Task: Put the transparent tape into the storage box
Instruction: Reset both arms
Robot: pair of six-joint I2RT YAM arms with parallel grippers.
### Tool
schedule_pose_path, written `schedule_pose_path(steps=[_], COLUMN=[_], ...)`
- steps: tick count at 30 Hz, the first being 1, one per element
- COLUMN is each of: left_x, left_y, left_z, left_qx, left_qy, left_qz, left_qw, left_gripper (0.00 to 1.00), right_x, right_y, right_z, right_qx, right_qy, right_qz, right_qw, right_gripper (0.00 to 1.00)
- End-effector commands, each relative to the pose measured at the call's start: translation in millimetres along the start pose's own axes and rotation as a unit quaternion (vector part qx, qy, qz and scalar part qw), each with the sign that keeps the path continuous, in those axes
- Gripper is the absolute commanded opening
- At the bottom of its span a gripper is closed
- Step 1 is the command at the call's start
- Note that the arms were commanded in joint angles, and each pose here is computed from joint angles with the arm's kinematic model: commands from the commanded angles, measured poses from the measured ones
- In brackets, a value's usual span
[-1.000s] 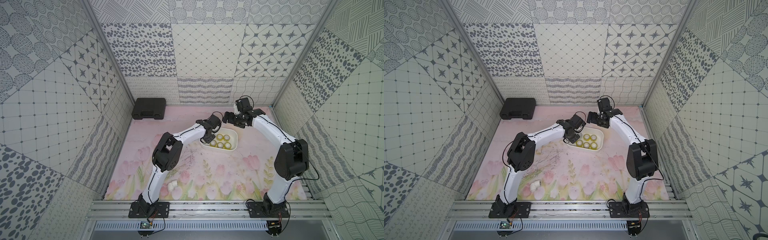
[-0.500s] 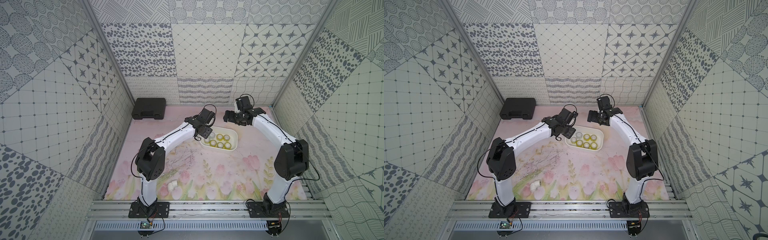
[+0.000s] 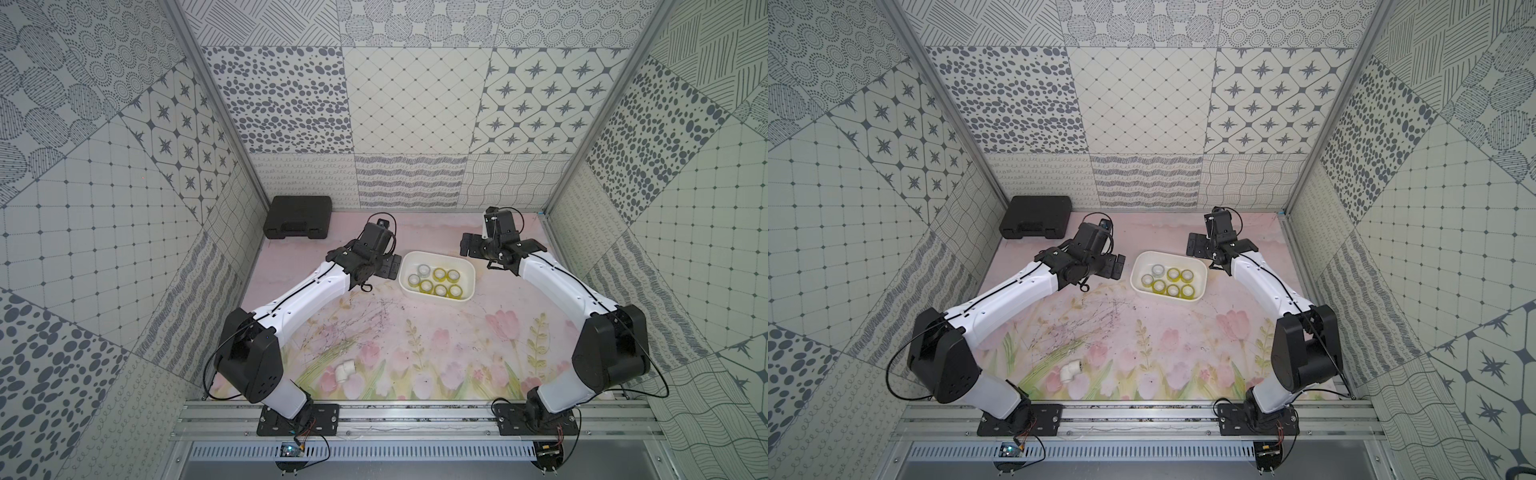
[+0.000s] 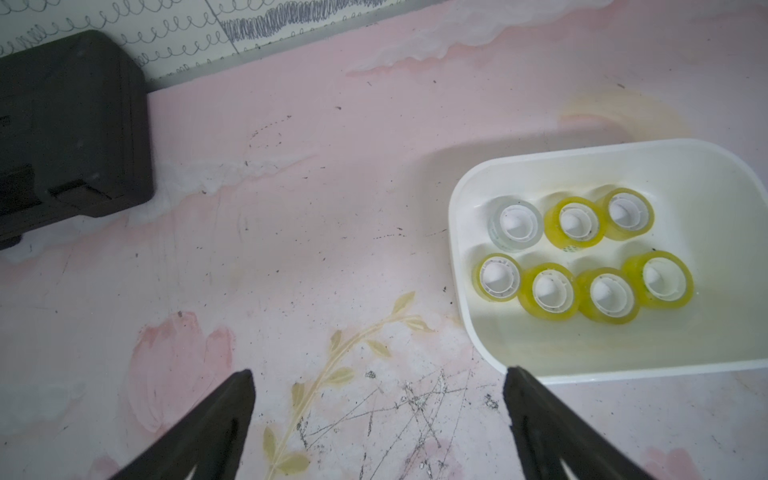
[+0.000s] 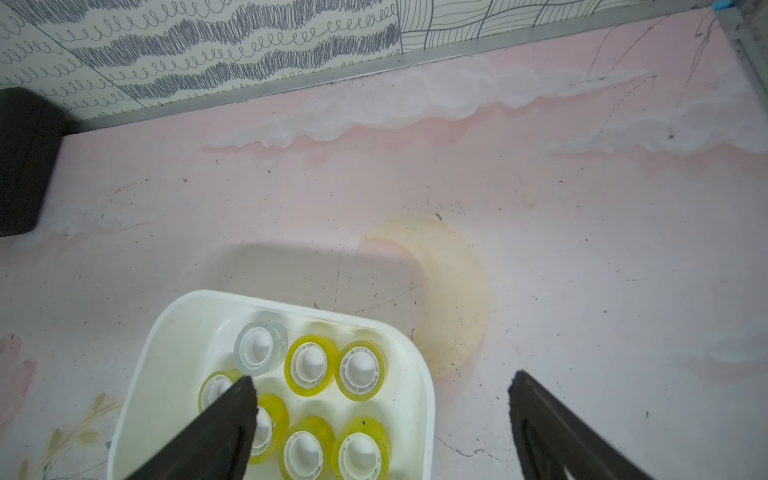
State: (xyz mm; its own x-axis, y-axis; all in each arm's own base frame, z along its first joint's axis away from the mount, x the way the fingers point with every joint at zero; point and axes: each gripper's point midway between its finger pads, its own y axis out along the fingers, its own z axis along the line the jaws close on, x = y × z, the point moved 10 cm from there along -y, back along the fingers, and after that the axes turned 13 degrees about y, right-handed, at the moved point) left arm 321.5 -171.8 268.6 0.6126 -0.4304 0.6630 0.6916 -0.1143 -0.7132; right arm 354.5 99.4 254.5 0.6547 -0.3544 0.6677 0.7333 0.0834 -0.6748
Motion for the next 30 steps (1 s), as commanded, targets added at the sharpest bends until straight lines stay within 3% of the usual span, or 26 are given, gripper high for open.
schedule_pose_path(steps=[1,11,16,23,30], left_x=[-9,-49,-70,-105,-134], left_y=[-10,-7,4,13,33], left_z=[19,51,70,89,106], left_qx=[0.047,0.121,0.140,0.175,0.177], left_qy=[-0.084,-0.115,-0.130,-0.145,-0.183], left_qz=[-0.042,-0.055,-0.034,-0.051,-0.053], left_qw=[0.995,0.984,0.981,0.972,0.966], left_gripper=[0.99,0.99,0.99,0.99,0.99], right_x=[10,-1,-6,-16,-35], right_y=[-11,0,5,10,18], right_z=[-4,-43,-66,-88,-130], right_qx=[0.035,-0.017,-0.014,-0.043,-0.055], right_qy=[-0.007,0.013,0.004,-0.043,-0.014], right_qz=[-0.105,-0.081,-0.116,-0.153,-0.190], right_qw=[0.994,0.996,0.993,0.986,0.980], right_gripper=[0.97,0.96,0.96,0.97,0.96])
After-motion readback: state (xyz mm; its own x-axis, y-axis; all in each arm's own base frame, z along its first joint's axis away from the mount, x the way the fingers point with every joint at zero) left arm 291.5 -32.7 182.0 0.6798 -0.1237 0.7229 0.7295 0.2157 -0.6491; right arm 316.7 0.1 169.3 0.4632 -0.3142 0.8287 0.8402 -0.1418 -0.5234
